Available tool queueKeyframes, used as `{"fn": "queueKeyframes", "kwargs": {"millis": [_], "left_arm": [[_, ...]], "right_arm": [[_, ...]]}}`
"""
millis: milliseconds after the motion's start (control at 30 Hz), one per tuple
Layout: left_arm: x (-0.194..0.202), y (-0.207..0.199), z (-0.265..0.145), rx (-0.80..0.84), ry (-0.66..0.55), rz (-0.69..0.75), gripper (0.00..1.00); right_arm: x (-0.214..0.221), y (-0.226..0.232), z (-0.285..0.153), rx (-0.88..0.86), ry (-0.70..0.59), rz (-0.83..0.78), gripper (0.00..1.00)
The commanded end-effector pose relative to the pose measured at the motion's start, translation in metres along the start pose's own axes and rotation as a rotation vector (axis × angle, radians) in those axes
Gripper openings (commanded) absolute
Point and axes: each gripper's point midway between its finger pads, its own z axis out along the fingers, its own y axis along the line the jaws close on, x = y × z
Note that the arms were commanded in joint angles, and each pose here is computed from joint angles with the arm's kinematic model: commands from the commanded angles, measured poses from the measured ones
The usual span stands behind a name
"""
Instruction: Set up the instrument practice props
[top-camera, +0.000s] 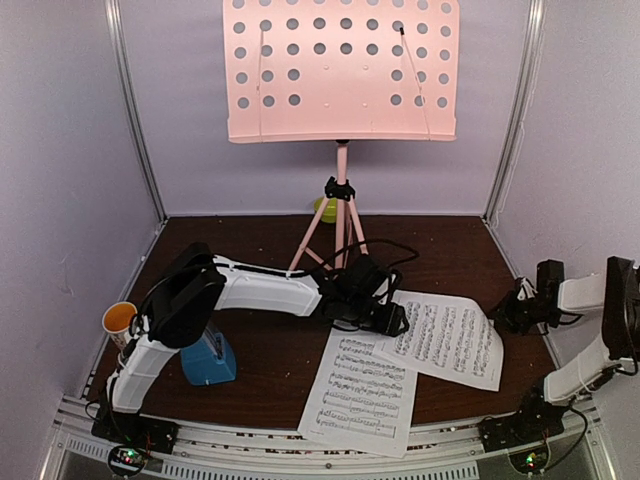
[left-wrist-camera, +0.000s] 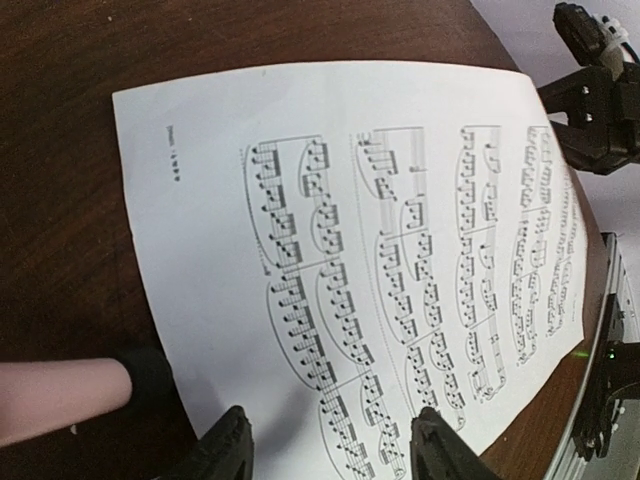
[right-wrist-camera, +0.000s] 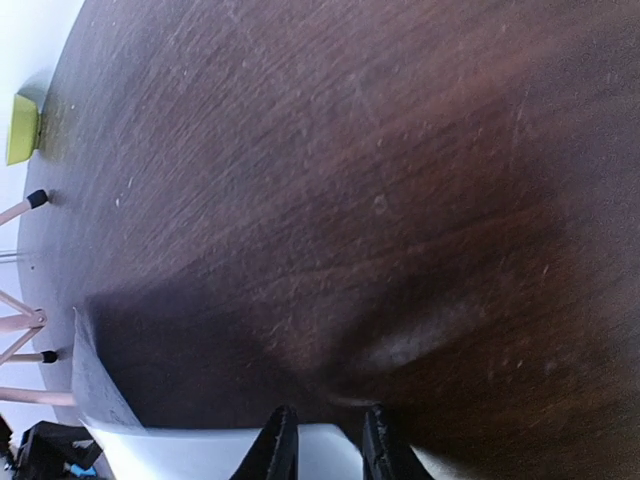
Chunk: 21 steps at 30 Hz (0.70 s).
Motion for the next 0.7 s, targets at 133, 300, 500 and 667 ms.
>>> {"fn": "queueKeyframes", "kwargs": {"millis": [133, 300, 500, 667], "left_arm": [[0.000, 0.010, 0.005, 0.004, 0.007, -0.024, 0.56], [0.001, 0.013, 0.005, -0.001, 0.014, -0.025, 0.56], [0.006, 0.021, 0.002, -0.014, 0.026, -0.047, 0.56], [0.006, 0.024, 0.000, -0.020, 0.027, -0.047, 0.55]], "right_arm": [[0.033, -0.023, -0.008, 0.102, 0.049, 0.051, 0.30], [0.027, -0.029, -0.016, 0.159, 0.012, 0.053, 0.52], [0.044, -0.027, -0.016, 0.123, 0.029, 0.134, 0.65], [0.066, -0.030, -0.013, 0.111, 0.086, 0.169, 0.65]]}}
